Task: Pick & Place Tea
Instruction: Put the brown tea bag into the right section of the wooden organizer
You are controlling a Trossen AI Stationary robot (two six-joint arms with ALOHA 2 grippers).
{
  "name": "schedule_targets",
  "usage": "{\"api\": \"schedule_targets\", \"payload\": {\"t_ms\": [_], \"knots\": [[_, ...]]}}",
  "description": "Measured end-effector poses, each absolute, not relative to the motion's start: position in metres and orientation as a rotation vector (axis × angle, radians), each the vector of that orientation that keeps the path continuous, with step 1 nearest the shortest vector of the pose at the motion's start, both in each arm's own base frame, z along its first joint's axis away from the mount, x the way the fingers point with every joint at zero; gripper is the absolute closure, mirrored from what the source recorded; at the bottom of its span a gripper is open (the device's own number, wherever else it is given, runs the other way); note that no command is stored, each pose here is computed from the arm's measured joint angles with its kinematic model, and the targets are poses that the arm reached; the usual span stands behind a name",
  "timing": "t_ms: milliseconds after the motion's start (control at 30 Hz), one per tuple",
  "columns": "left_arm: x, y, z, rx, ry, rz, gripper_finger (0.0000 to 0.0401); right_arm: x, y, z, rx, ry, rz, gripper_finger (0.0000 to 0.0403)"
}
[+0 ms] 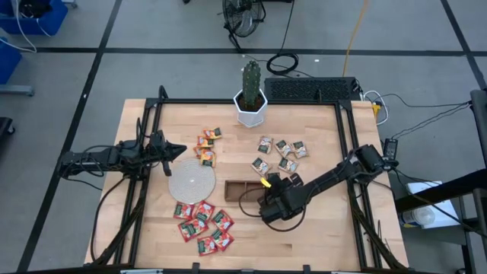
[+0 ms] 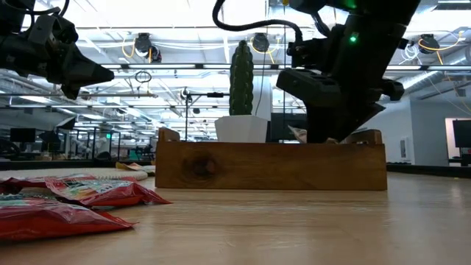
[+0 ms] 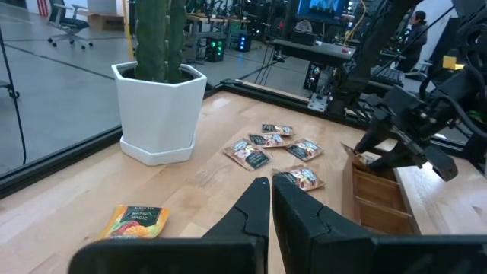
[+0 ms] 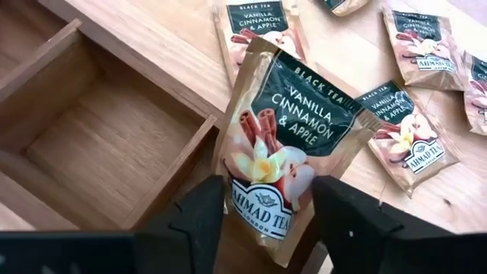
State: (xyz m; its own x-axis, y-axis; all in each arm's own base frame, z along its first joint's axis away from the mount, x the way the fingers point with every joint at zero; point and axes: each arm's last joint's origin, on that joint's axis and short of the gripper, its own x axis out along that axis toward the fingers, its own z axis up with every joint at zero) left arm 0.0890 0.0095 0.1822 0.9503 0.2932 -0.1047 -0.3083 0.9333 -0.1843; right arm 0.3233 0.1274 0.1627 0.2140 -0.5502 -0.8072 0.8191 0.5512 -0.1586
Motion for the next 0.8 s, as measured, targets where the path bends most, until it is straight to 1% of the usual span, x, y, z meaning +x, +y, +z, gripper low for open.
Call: {"api": "schedule_targets", "payload": {"t_ms": [233, 500, 700, 800], "knots": [[0.089, 0.009, 0.182, -0.201, 0.076, 0.308, 0.038, 0.332, 0.133, 0.162, 0.387, 0.926, -0.893, 0.0213], [0.089, 0.009, 0.182, -0.201, 0.075, 0.308, 0.038, 0.33, 0.133, 0.166, 0.387, 0.932, -0.892, 0.0215], [0.089, 0.009, 0.182, -0.201, 0.076, 0.308, 0.038, 0.327, 0.131, 0.181, 0.372, 0.892, -0.873, 0.0216], [0.089, 0.009, 0.182, -0.2, 0.077, 0.308, 0.038, 0.325, 0.128, 0.192, 0.325, 0.854, -0.857, 0.0215]]}}
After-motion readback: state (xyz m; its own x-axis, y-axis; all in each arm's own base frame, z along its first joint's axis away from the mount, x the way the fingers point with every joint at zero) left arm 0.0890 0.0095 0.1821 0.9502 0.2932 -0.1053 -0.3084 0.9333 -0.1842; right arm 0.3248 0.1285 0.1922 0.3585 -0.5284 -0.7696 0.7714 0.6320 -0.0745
